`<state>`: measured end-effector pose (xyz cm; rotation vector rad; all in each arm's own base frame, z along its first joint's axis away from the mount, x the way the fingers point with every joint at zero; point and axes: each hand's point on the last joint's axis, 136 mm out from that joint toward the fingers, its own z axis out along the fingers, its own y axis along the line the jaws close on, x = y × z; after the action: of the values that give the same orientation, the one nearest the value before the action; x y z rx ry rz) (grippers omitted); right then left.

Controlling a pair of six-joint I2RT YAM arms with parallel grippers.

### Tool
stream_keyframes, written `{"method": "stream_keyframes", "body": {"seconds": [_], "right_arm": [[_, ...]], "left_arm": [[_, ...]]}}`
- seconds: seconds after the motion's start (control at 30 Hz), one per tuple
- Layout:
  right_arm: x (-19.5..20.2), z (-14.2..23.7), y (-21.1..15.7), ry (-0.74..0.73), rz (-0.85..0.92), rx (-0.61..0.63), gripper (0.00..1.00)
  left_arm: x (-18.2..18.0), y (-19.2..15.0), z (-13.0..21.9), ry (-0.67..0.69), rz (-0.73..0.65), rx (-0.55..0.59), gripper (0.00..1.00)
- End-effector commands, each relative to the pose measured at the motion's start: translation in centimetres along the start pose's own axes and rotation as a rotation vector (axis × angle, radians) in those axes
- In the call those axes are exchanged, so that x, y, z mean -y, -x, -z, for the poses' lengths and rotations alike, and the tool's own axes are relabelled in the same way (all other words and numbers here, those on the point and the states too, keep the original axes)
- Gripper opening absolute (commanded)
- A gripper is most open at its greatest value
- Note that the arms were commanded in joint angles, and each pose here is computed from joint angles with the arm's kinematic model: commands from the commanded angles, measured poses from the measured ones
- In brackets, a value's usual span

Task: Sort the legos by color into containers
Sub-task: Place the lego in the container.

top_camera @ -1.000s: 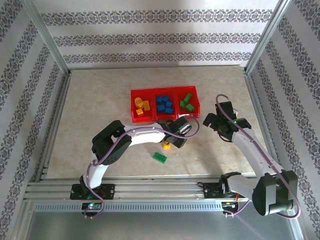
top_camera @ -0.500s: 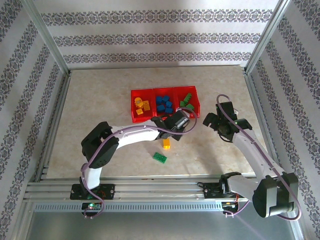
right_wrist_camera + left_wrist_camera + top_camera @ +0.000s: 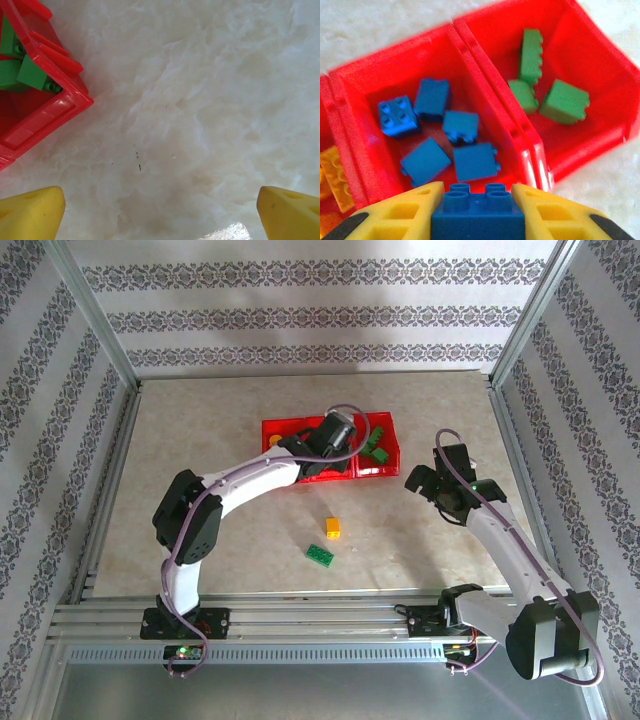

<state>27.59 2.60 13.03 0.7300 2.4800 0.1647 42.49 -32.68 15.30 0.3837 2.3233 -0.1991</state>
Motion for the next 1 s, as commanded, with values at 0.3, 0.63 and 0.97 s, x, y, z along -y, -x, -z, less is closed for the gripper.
{"method": "stream_keyframes", "body": {"seconds": [0.3, 0.63, 0.97], "right_arm": [[-0.5, 0.0, -0.3, 0.031, -0.015, -0.010, 0.98], [-1.0, -0.3, -0.5, 0.046, -0.016, -0.019, 0.98], [-1.0, -0.4, -0.6, 0.042, -0.011, -0.021, 0.98]], "left_arm": [[-4.5, 1.0, -5.1, 0.126, 0.023, -0.080, 0.36], [-5.2, 1.8, -6.5, 0.142, 0.018, -0.092, 0.47], [-4.5, 3.2, -3.5, 0.071, 0.054, -0.049, 0.59]]}}
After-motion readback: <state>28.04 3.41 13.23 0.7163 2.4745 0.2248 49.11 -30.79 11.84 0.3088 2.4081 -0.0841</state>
